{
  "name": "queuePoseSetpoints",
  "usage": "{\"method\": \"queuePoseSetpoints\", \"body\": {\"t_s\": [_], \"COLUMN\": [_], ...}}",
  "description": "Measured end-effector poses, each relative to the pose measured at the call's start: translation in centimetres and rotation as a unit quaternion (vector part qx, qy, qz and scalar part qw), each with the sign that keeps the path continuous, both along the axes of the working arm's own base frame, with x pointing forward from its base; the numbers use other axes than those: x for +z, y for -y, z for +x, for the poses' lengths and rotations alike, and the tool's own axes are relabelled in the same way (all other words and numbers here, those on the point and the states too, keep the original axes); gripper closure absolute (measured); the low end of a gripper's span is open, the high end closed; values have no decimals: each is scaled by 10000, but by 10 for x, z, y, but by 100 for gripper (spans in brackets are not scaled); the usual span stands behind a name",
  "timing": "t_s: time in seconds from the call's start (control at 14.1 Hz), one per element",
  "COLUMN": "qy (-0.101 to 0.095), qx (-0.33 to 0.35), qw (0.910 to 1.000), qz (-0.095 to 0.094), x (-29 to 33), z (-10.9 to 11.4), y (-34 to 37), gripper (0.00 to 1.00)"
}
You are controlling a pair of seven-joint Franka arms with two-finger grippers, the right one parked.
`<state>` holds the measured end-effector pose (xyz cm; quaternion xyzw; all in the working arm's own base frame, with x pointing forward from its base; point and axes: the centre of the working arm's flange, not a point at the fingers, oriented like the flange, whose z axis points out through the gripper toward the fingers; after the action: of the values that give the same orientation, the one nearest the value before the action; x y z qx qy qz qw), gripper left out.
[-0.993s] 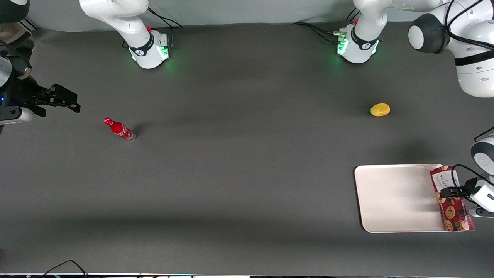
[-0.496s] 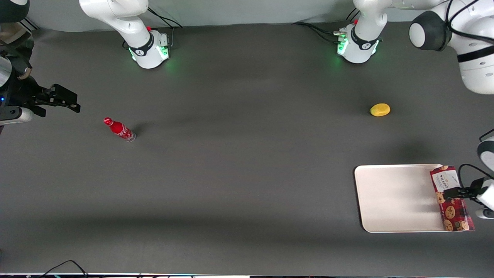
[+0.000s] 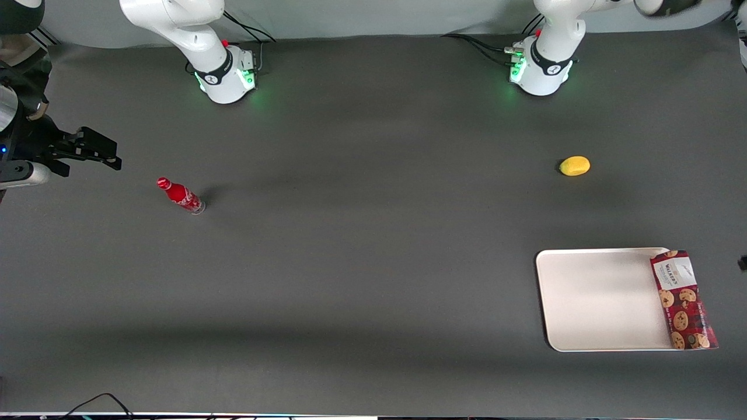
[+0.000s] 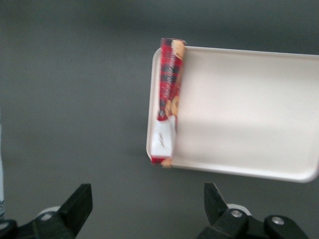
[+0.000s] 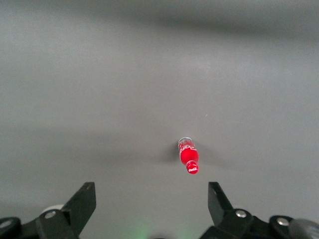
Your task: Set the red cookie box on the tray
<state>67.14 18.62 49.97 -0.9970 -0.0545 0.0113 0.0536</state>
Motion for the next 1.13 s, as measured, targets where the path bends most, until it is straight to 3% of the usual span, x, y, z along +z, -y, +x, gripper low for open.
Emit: {"method": "queuePoseSetpoints", "body": {"t_s": [0.21, 0.64, 0.85, 1.13], "qy": [-37, -164, -99, -84], "qx": [-201, -631, -867, -911], "qw": [9996, 9972, 9947, 9941], "qz": [-181, -362, -549, -588], "x": [48, 48, 65, 73], "z": [-34, -109, -127, -133], "y": [63, 123, 172, 208], "gripper": [0, 0, 0, 0]}}
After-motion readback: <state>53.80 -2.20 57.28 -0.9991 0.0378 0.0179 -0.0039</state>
